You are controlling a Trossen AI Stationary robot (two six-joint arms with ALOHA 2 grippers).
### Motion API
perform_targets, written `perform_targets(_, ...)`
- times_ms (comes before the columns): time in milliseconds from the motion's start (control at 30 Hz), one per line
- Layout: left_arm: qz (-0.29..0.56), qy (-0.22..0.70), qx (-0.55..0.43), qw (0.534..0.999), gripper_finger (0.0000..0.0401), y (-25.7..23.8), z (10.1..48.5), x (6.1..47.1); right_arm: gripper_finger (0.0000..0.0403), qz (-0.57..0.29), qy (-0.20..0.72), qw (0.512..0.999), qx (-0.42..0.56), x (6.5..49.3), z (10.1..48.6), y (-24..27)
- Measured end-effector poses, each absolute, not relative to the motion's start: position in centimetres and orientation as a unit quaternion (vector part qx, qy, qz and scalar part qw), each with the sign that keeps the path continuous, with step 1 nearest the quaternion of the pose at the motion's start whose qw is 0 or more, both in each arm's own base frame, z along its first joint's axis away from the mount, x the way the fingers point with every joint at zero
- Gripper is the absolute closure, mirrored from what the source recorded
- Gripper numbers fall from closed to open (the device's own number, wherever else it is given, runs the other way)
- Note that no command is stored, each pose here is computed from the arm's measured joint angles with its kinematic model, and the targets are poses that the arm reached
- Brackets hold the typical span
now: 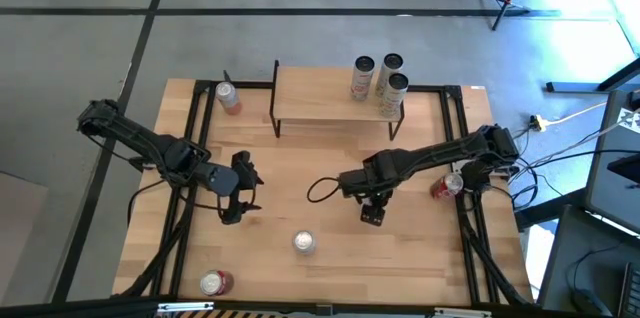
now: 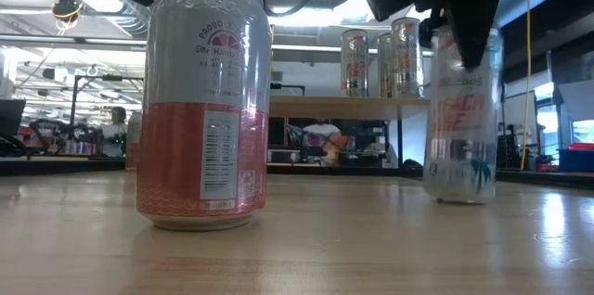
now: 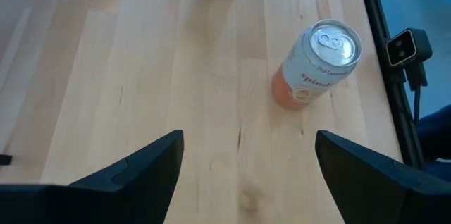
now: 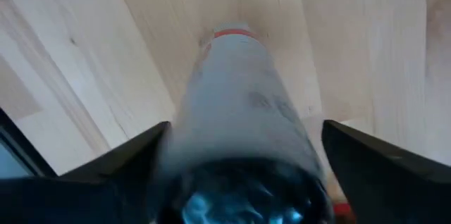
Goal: Place canned beverage on shelf
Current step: Put the white and pink soda can aligned with other white and pink soda can on the shelf
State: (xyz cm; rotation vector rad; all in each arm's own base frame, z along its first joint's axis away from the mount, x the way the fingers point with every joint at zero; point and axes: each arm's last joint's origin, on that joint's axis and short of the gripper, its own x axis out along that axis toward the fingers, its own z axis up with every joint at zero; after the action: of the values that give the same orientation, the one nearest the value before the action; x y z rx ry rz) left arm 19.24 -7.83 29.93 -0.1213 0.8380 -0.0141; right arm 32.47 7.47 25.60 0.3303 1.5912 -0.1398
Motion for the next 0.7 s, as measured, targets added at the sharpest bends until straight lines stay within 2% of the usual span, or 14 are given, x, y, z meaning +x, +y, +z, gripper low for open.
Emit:
perform_targets(133, -0.007, 0.407, -0.059, 0.912, 0.0086, -7.8, 29.9, 19.2, 0.0016, -0.062, 0.708, 0.687, 0.148, 32.5, 25.6, 7.5)
perform_targets(267, -0.009, 0.407, -0.059, 0.911, 0.0086, -7.9, 29.9, 19.2, 0.0011, -0.051, 0.709, 0.687, 0.150, 32.3, 25.8, 8.0)
perform_targets(400, -0.009, 0.407, -0.060, 0.911, 0.0086, -7.9, 29.9, 19.2, 0.0010, -0.045, 0.688, 0.710, 0.143, 31.0, 27.7, 9.0)
perform_targets(500, -0.006, 0.407, -0.067, 0.911, 0.0086, -7.9, 29.9, 19.2, 0.0009, -0.036, 0.659, 0.742, 0.118, 29.3, 29.6, 10.3)
perform_targets(700, -0.002, 0.404, -0.074, 0.912, 0.0086, -7.9, 29.9, 19.3, 0.0009, -0.105, 0.538, 0.828, 0.120, 26.0, 31.1, 11.8)
